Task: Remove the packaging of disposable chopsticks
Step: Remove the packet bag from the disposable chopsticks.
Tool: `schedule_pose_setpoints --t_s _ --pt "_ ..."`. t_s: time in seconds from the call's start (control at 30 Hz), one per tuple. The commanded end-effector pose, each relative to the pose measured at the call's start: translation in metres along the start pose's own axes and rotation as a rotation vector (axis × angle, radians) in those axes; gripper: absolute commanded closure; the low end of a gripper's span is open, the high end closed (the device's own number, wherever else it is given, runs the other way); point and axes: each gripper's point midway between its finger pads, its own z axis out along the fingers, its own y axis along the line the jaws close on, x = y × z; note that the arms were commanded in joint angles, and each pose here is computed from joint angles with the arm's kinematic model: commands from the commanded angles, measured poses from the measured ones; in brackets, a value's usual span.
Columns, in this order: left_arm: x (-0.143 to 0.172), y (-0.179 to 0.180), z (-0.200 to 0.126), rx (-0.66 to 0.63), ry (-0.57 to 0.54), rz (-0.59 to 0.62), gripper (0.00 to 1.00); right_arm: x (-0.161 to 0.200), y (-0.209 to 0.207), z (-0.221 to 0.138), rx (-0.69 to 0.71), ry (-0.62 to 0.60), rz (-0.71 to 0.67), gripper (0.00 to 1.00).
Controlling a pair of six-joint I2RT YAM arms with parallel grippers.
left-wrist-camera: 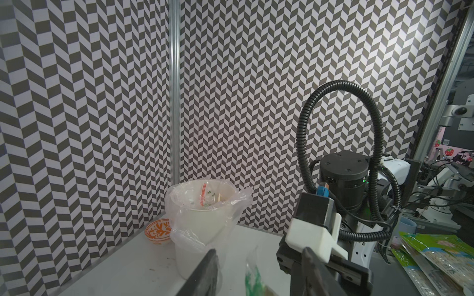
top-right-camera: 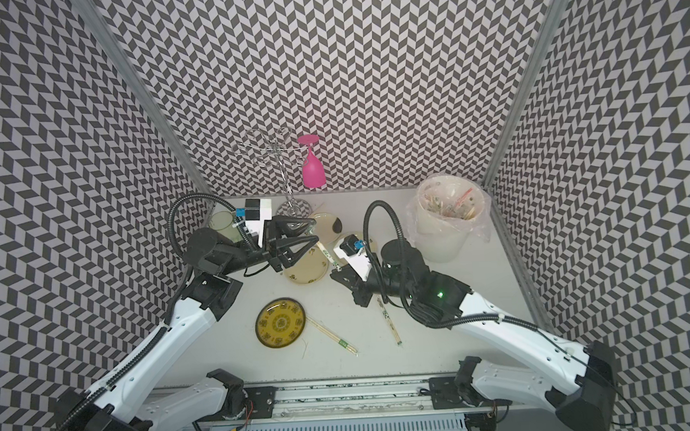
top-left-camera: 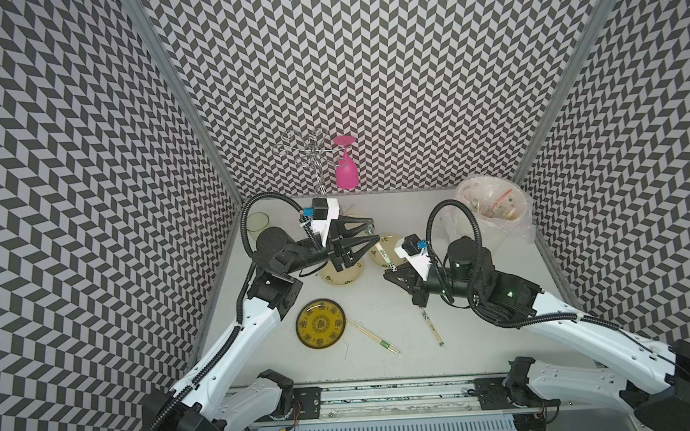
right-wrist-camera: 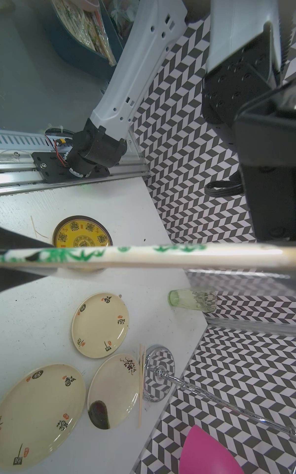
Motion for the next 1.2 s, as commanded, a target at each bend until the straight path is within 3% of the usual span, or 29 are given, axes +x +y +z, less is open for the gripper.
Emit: schedule_pose_setpoints --t_s 0.0,0.1,0.23,0.43,0.63,0.8,0.9,0.97,1.17 --pt "-0.022 0.001 -0.008 -0.044 -0.044 0.056 0.45 -0.017 0.000 -0.011 0.028 -0.046 -0.037 1.00" --pt "-0.021 0.000 -0.009 -0.031 -0.038 0.055 0.50 -0.017 0.003 -0.014 0.021 -0.046 -0.036 1.00" --pt "-0.015 -0.011 -0.002 0.087 0.011 0.010 0.59 -0.016 0.003 -0.014 0.021 -0.036 -0.046 1.00" --pt "-0.009 -0.011 0.001 0.113 0.035 -0.010 0.59 -0.013 0.005 -0.010 0.010 -0.003 -0.061 1.00" --pt "-0.009 -0.012 0.001 0.123 0.035 -0.005 0.84 -0.009 0.005 -0.006 0.009 0.023 -0.070 1.00" --pt "-0.008 -0.010 0.001 0.115 0.036 -0.035 0.75 0.000 0.004 -0.002 0.012 0.059 -0.070 1.00" --pt "-0.008 -0.010 0.002 0.121 0.038 -0.032 0.93 0.000 0.003 -0.003 0.019 0.058 -0.071 1.00" --pt "-0.008 -0.010 0.002 0.121 0.039 -0.034 1.00 0.000 0.004 -0.002 0.020 0.059 -0.073 1.00" --pt "-0.009 -0.011 0.001 0.107 0.033 -0.020 1.00 0.000 0.001 -0.003 0.038 0.069 -0.066 1.00"
